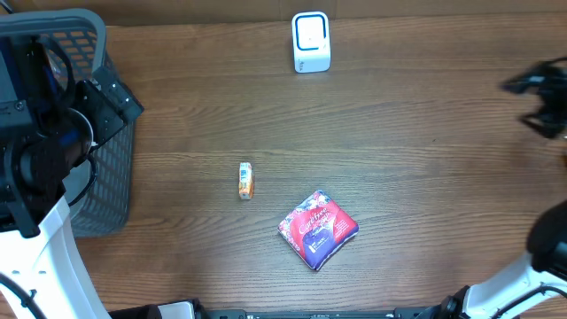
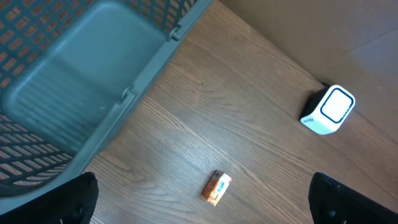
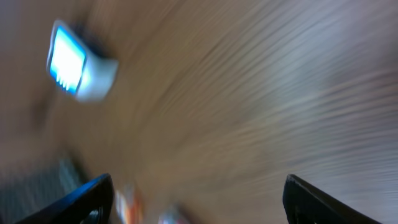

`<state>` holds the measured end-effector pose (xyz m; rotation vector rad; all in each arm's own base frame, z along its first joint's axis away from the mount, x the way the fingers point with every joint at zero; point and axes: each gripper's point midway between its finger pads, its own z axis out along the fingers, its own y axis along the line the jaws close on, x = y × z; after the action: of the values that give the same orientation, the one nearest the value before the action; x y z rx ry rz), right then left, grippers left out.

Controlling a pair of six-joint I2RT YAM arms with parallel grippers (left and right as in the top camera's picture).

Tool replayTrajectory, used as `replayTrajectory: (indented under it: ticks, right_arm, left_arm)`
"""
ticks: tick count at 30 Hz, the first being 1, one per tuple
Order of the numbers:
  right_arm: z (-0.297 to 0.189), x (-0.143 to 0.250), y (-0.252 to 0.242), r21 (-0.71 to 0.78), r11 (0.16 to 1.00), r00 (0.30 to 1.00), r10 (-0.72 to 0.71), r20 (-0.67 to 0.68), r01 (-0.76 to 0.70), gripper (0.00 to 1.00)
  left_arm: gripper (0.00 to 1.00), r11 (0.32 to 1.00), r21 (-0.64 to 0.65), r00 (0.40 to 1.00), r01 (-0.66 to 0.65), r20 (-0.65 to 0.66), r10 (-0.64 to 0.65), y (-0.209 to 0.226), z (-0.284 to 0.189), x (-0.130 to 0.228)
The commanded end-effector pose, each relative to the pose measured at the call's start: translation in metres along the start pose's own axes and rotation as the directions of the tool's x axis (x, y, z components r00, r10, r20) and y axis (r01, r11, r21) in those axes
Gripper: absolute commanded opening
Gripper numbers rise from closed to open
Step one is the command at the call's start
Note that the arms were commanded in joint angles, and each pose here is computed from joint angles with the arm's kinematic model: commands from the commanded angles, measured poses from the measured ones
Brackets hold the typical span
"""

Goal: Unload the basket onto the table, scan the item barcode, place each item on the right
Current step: 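Carry the yellow packet off to the right edge with right gripper, then reach the right gripper down onto the Carefree pad pack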

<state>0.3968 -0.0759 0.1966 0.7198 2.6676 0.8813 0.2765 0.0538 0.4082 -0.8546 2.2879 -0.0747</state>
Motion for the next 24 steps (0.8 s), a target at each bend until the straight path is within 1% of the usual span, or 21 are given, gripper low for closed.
replayTrajectory:
  ticks: [1, 4, 6, 9, 12, 13, 14, 17, 18, 20, 24]
  right_arm:
    - [0.044, 0.059, 0.069, -0.187, 0.905, 0.898, -0.412, -0.155, 0.383, 0.87]
    - [0.083, 0.105, 0.084, -0.173, 0.87, 0.818, -0.493, -0.295, 0.462, 0.87]
    - [0.108, 0.143, 0.092, -0.181, 0.84, 0.746, -0.539, -0.39, 0.512, 0.87]
    - [0.135, 0.197, 0.101, -0.224, 0.795, 0.636, -0.591, -0.496, 0.563, 0.87]
    - [0.157, 0.243, 0.105, -0.267, 0.735, 0.525, -0.646, -0.554, 0.623, 0.87]
    - [0.163, 0.253, 0.104, -0.268, 0.714, 0.494, -0.66, -0.566, 0.647, 0.87]
    - [0.17, 0.266, 0.101, -0.265, 0.68, 0.449, -0.678, -0.582, 0.684, 0.86]
    - [0.183, 0.288, 0.092, -0.235, 0.598, 0.36, -0.702, -0.615, 0.766, 0.87]
    - [0.187, 0.293, 0.09, -0.222, 0.576, 0.342, -0.706, -0.62, 0.787, 0.88]
    - [0.194, 0.299, 0.087, -0.186, 0.55, 0.331, -0.703, -0.63, 0.815, 0.89]
    - [0.202, 0.305, 0.074, -0.141, 0.534, 0.328, -0.685, -0.651, 0.834, 0.89]
  left_arm:
    - [1.0, 1.0, 0.001, 1.0, -0.012, 0.005, 0.012, 0.0, 0.0, -0.002]
    - [1.0, 1.0, 0.001, 1.0, -0.012, 0.005, 0.012, 0.0, 0.0, -0.002]
    - [1.0, 1.0, 0.001, 1.0, -0.012, 0.005, 0.012, 0.0, 0.0, -0.002]
    - [1.0, 1.0, 0.001, 1.0, -0.012, 0.005, 0.012, 0.0, 0.0, -0.002]
    - [1.0, 1.0, 0.001, 1.0, -0.012, 0.005, 0.012, 0.0, 0.0, -0.002]
    - [1.0, 1.0, 0.001, 1.0, -0.012, 0.005, 0.012, 0.0, 0.0, -0.002]
    - [1.0, 1.0, 0.001, 1.0, -0.012, 0.005, 0.012, 0.0, 0.0, -0.002]
    - [1.0, 1.0, 0.001, 1.0, -0.012, 0.005, 0.012, 0.0, 0.0, -0.002]
    - [1.0, 1.0, 0.001, 1.0, -0.012, 0.005, 0.012, 0.0, 0.0, -0.002]
    - [1.0, 1.0, 0.001, 1.0, -0.012, 0.005, 0.012, 0.0, 0.0, -0.002]
    - [1.0, 1.0, 0.0, 1.0, -0.013, 0.005, 0.013, 0.0, 0.0, -0.002]
